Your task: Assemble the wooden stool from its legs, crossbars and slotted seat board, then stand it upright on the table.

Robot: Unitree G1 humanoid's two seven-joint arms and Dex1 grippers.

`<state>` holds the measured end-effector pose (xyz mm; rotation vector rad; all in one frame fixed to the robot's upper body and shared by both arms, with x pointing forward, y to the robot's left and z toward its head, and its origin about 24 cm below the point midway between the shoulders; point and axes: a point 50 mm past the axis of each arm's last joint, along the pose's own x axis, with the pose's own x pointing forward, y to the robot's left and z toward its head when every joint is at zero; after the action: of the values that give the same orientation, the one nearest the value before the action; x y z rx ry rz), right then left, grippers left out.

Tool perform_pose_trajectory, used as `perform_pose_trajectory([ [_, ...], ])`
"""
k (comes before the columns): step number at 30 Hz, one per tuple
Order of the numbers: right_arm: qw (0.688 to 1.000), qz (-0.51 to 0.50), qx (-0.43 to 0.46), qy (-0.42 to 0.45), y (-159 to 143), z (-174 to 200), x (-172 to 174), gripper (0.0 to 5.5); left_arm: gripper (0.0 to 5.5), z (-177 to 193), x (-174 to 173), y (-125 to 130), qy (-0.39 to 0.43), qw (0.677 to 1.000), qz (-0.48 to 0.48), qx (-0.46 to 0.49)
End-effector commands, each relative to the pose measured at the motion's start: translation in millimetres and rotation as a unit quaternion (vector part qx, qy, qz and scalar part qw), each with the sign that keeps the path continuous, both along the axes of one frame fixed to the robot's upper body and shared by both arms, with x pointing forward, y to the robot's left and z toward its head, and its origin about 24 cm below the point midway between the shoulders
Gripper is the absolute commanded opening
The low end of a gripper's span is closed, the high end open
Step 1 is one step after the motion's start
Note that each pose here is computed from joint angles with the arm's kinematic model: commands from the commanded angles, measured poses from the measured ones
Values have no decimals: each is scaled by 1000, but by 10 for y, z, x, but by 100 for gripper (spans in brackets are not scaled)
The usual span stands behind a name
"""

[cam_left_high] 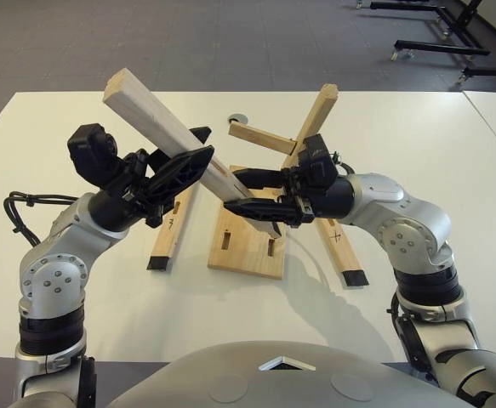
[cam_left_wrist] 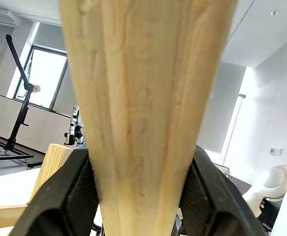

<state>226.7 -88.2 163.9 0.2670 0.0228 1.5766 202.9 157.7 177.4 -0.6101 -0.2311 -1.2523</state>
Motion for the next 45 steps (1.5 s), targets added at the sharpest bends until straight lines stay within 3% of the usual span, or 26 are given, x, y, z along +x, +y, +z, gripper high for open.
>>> perform_pose_trajectory([
  [1, 1000, -12, -25, 7, -92, -12, 25, 264, 202, -95, 41, 66, 12, 999, 27, 20],
  [6, 997, 31, -67, 28, -312, -96, -103, 345, 202, -69, 88, 202, 9, 998, 53, 13],
  [8, 994, 34, -104, 27, -392, -197, -148, 345, 202, -7, 70, 283, 2, 998, 60, -7],
  [11, 980, -43, -192, 9, -412, -468, -18, 345, 202, 11, 47, 467, -11, 997, 76, 24],
  [15, 962, -124, -230, -76, -150, -640, 113, 345, 202, 120, 109, 702, -21, 995, 76, 66],
  [18, 943, -143, -266, -142, 91, -774, 125, 345, 202, 171, 169, 715, -19, 994, 55, 89],
  [20, 927, -127, -295, -191, 199, -839, 88, 345, 202, 234, 221, 720, -22, 994, 44, 93],
  [23, 877, -87, -370, -293, 282, -954, 79, 345, 202, 302, 274, 728, -23, 994, 30, 103],
  [27, 845, -51, -409, -341, 306, -1003, 80, 345, 202, 316, 294, 695, -23, 995, 23, 97],
  [31, 846, -29, -407, -343, 247, -948, -9, 345, 202, 332, 306, 706, -24, 997, 24, 72],
  [37, 873, 30, -394, -287, 41, -906, -195, 345, 202, 264, 270, 671, -25, 997, 38, 65],
  [45, 843, 100, -448, -279, -357, -926, -337, 345, 202, 182, 245, 647, -33, 995, 74, 56],
])
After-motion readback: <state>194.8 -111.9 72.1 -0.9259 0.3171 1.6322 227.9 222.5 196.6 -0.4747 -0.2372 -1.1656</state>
